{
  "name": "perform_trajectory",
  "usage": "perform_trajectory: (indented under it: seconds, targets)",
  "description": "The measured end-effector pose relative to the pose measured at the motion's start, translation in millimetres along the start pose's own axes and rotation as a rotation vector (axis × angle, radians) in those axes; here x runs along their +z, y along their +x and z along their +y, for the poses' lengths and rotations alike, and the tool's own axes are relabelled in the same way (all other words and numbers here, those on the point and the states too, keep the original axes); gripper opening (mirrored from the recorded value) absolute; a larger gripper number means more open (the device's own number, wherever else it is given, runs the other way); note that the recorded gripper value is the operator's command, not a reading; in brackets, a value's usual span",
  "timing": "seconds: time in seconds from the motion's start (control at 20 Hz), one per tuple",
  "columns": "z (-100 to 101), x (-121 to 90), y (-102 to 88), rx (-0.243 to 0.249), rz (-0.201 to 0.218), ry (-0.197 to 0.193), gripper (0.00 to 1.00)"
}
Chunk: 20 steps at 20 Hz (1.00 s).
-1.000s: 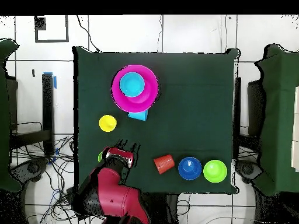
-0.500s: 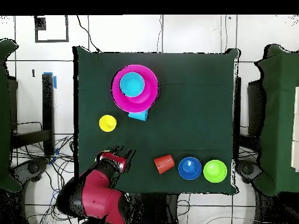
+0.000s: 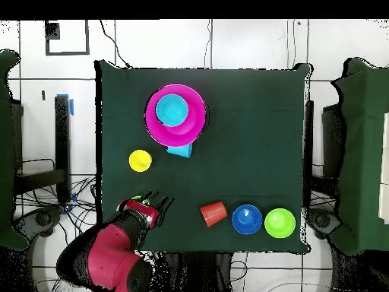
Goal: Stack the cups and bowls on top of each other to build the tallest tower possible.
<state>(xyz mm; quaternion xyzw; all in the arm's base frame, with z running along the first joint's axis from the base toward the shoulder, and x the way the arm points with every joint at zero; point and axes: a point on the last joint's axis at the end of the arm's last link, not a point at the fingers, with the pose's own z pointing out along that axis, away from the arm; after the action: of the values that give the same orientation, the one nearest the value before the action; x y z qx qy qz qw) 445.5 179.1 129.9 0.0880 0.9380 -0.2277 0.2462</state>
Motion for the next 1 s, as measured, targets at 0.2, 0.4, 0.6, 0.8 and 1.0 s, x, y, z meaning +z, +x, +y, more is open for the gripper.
perform_trajectory:
  seconds: [0.2, 0.4, 0.6, 0.8, 1.0]
  targets:
    - [-5.8, 7.5, -5.1, -0.001, -0.019, 0.033, 1.0]
    - [-13.5, 21.2, -7.8, -0.005, -0.044, 0.058, 1.0]
    - [-22.9, 40.3, -11.1, 0.014, -0.075, 0.086, 1.0]
    - [-22.4, 47.2, -9.8, 0.028, -0.084, 0.101, 1.0]
    - [-11.5, 57.3, -8.0, 0.113, -0.035, 0.057, 1.0]
